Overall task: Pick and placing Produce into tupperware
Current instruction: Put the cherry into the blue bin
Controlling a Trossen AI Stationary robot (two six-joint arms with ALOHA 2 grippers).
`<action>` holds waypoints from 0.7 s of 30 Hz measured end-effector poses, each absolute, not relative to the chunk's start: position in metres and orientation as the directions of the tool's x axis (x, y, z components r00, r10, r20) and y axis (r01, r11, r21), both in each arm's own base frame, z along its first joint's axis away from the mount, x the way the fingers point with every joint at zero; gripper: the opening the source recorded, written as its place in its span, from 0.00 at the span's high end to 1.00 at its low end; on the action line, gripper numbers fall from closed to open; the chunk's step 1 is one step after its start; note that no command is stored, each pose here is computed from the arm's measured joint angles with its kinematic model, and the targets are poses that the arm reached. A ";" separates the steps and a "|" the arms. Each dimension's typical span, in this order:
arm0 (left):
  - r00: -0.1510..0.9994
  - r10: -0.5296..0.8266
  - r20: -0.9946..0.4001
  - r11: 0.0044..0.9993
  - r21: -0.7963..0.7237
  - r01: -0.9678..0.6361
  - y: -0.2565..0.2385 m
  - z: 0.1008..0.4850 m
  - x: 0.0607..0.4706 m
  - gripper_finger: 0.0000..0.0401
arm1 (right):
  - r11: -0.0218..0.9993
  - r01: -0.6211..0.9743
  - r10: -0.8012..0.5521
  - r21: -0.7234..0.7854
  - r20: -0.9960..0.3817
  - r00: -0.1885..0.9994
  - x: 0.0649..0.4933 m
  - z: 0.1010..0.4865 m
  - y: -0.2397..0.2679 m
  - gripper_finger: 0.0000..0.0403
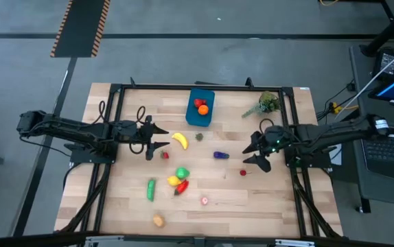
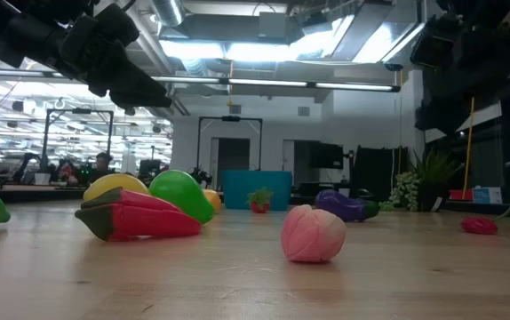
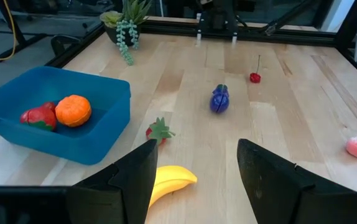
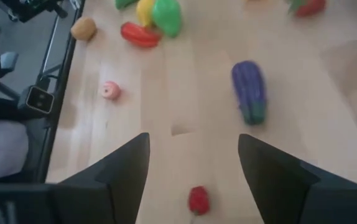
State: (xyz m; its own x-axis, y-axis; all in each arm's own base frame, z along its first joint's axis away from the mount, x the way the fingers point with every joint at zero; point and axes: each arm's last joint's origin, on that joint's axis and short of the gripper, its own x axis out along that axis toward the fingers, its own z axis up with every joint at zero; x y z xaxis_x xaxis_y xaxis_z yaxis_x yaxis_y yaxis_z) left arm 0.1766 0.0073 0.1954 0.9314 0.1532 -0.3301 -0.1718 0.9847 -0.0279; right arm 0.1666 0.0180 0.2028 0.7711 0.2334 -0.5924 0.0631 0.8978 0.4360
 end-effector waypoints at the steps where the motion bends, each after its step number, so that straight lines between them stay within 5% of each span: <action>1: 0.931 0.153 -0.330 0.985 -0.028 -0.172 0.007 0.195 0.177 0.47 | 0.896 0.065 0.238 0.438 -0.600 0.764 0.169 0.205 0.021 0.40; 21: 0.930 0.153 -0.334 0.985 -0.027 -0.172 0.007 0.195 0.177 0.47 | 0.879 0.348 0.216 0.326 -0.922 0.321 0.222 0.224 0.064 0.44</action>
